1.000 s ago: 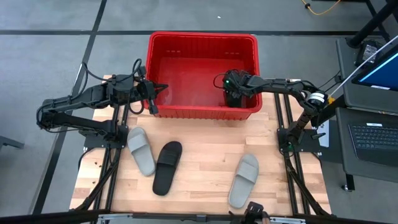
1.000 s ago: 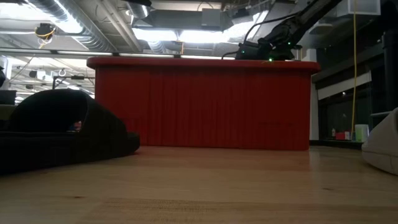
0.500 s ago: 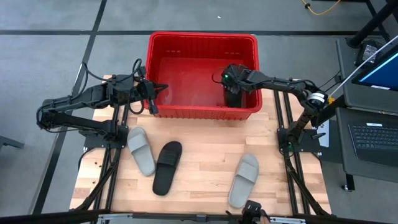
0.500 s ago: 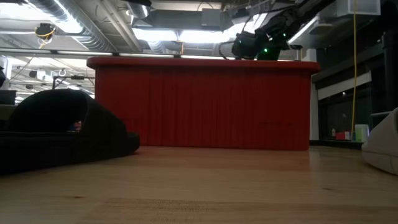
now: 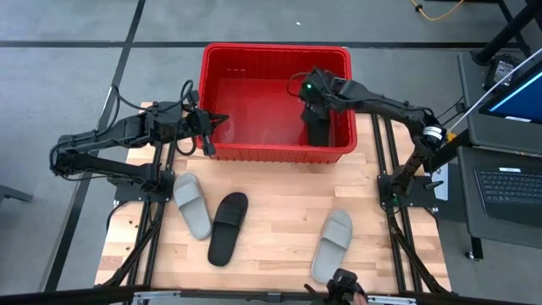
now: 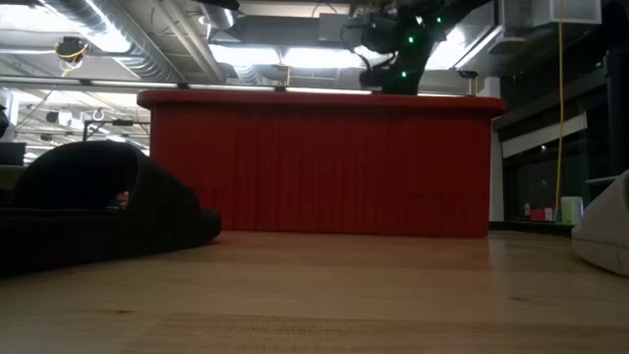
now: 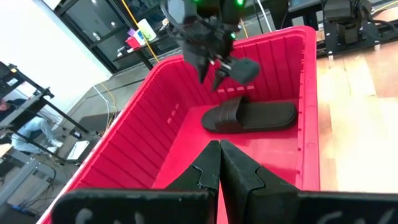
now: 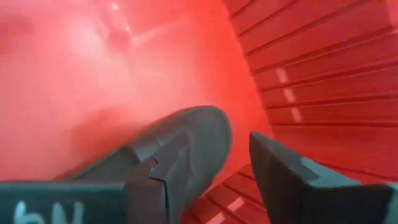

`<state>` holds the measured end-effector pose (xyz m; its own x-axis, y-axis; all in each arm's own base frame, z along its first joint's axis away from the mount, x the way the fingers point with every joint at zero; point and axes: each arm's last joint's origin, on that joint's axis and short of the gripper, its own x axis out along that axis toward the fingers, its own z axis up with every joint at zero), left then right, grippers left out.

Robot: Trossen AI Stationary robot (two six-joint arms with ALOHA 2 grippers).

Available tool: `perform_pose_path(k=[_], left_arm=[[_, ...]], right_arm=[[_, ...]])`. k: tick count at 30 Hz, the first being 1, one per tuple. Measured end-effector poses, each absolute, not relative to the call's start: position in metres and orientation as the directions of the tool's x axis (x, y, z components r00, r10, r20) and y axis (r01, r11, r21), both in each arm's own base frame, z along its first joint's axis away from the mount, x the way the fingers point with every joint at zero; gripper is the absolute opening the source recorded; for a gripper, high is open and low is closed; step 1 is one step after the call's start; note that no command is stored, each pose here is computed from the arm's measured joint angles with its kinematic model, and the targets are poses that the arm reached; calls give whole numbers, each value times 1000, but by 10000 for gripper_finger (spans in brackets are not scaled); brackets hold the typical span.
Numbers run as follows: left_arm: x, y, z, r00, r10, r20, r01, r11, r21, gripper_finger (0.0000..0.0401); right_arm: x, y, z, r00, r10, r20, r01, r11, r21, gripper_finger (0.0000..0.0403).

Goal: Pick and place slides into bin
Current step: Put the black slide into the red bin

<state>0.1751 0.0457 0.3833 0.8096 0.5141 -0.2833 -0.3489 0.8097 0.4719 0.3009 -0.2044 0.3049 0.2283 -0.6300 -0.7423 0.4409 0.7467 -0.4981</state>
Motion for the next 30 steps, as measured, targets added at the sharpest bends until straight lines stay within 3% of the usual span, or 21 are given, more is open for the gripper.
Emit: perform_pose_path(k=[4,8,10,30], left_arm=[[175,46,383,808,515,-286,-337,802,493,3],[174,46,383,792,542,-282,-333,770,544,3],[174,47,383,786,551,-281,-332,760,559,3],[149,41,389,795,541,-276,-313,755,576,3]], right_arm=[[301,-203,327,245,-639,-729,499,728,-470,129],[300,-197,351,257,-638,-726,527,722,-448,39],[300,-191,360,262,-631,-730,514,731,-448,12],[338,-84,392,494,-584,-644,457,805,-379,2]])
